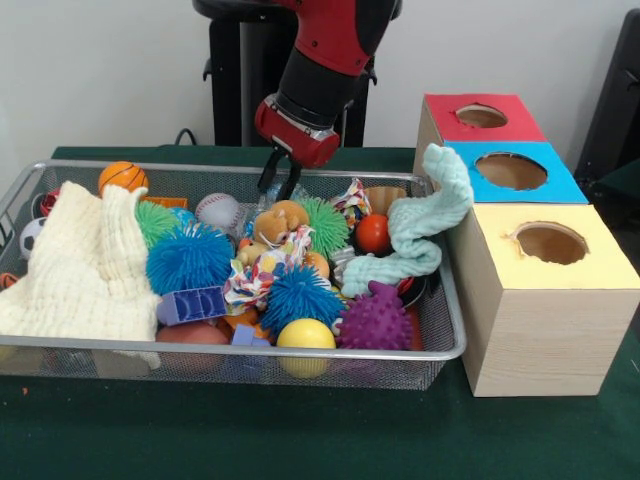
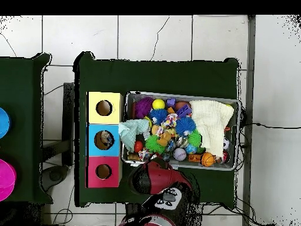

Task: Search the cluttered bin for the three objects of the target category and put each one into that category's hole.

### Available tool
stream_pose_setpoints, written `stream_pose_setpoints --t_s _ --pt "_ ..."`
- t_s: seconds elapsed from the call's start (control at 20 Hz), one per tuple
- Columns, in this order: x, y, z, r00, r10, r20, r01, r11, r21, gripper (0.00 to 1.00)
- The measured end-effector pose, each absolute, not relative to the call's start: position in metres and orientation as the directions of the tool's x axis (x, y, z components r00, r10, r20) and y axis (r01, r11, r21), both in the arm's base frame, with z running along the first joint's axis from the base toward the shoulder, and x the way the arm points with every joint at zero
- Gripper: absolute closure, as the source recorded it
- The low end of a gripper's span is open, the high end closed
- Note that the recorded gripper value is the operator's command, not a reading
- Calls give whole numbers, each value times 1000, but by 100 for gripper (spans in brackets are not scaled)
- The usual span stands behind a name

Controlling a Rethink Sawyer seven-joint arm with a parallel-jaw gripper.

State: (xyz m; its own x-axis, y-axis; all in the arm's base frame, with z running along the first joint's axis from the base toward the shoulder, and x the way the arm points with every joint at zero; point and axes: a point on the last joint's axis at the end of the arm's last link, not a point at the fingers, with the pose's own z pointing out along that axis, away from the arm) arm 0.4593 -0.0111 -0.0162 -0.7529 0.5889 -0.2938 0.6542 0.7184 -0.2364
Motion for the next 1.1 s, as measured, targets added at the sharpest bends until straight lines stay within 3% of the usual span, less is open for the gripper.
stream_pose_setpoints --t_s 0.65,1.1 --pt "469 -18 -7 -725 629 -282 685 700 -201 100" --pt "494 14 41 -737 591 -328 661 732 -166 100"
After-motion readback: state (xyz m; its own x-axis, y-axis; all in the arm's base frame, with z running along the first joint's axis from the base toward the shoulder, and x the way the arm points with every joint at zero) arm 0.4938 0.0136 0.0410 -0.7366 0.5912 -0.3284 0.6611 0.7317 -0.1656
